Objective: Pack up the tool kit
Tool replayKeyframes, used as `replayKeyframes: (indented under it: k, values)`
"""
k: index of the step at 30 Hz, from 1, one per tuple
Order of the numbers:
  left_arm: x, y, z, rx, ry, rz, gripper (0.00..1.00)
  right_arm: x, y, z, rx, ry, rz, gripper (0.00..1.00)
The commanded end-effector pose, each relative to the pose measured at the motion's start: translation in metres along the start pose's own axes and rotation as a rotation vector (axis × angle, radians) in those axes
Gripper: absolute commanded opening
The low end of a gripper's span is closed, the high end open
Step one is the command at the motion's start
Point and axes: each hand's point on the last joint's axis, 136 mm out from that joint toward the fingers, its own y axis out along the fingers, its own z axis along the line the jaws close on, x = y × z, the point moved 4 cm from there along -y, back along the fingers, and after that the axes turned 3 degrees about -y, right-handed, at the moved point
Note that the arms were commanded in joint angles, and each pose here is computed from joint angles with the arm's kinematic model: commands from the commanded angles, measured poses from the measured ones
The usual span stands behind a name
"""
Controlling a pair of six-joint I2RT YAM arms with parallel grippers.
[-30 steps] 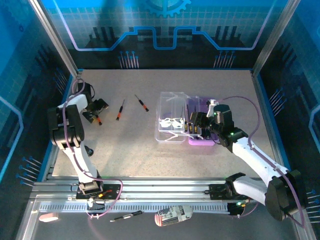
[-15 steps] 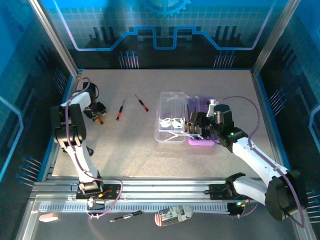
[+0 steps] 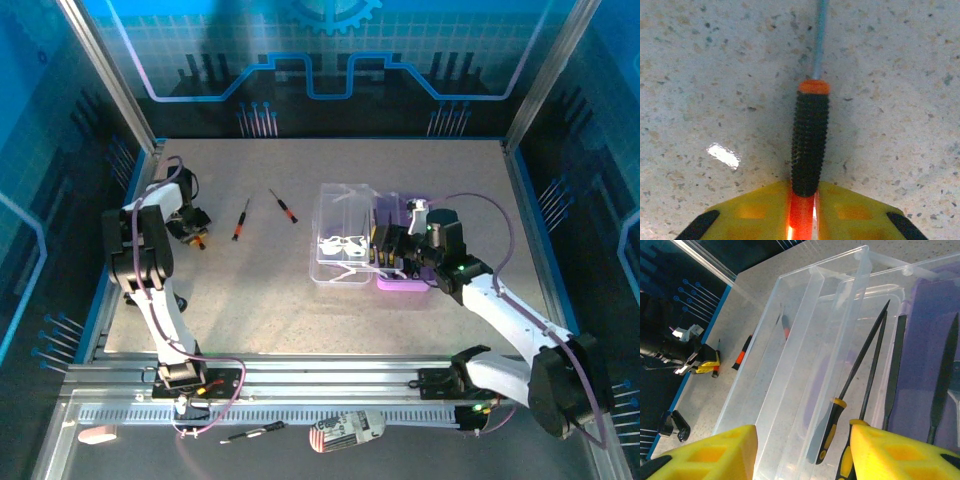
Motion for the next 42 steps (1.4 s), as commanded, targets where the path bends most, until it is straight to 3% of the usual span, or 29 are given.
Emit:
replayKeyframes:
  k: [1, 8, 24, 33, 42]
  values:
    - [-0.01, 0.011, -0.001, 0.024, 0.043, 0.041, 0.16, 0.002, -0.001, 0.008, 0.034, -0.011, -0.015, 0.53]
    - [-0.012, 0.001, -0.012, -0.018, 0.059, 0.018, 0.12, 0.002, -0.002, 0.008, 0.031, -0.015, -0.017, 0.53]
    - [-0.046, -0.095, -0.067, -0.196, 0.219, -0.165, 0.12, -0.003, 0.0, 0.011, 0.004, -0.076, -0.032, 0.54]
    - [-0.116, -0.157, -0.127, -0.339, 0.419, -0.232, 0.12, -0.008, 0.006, 0.023, 0.123, -0.093, -0.066, 0.58]
    - [-0.197, -0.208, -0.187, -0.498, 0.625, -0.247, 0.12, -0.005, -0.017, -0.013, -0.116, -0.068, -0.226, 0.61]
